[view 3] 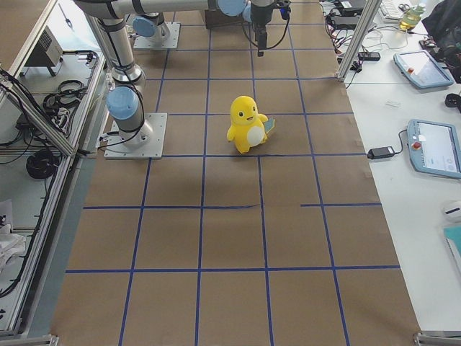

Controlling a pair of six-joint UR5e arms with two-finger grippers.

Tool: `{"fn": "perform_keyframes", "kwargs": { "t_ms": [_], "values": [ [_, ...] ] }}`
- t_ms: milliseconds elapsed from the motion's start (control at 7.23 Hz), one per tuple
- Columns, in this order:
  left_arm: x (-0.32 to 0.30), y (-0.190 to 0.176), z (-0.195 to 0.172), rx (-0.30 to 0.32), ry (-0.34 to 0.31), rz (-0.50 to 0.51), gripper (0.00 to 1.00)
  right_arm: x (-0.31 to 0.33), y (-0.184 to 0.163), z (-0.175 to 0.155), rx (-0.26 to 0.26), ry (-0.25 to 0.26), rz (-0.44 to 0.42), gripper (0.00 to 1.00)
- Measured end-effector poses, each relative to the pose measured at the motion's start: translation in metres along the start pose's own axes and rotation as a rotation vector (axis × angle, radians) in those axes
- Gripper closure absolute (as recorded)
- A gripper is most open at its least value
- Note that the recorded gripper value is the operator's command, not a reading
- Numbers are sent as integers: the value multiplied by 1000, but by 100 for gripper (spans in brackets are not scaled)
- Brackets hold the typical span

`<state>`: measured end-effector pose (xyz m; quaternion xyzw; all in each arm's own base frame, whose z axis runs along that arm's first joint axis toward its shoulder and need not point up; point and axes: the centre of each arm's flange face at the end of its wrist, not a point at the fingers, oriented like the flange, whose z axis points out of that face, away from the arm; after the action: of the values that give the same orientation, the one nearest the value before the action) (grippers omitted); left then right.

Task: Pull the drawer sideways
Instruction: 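Align the left gripper around the white handle and close it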

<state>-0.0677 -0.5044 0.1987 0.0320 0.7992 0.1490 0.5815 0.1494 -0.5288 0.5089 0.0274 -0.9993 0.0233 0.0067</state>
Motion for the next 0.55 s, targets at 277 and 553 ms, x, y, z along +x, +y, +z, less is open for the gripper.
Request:
{"fn": "perform_keyframes", "kwargs": {
  "t_ms": [277, 553],
  "values": [
    [-1, -1, 3, -6, 3, -2, 28, 0, 0, 0, 0, 0, 0, 0],
    [-1, -1, 6, -14, 6, -3, 37, 0, 0, 0, 0, 0, 0, 0]
  ]
}}
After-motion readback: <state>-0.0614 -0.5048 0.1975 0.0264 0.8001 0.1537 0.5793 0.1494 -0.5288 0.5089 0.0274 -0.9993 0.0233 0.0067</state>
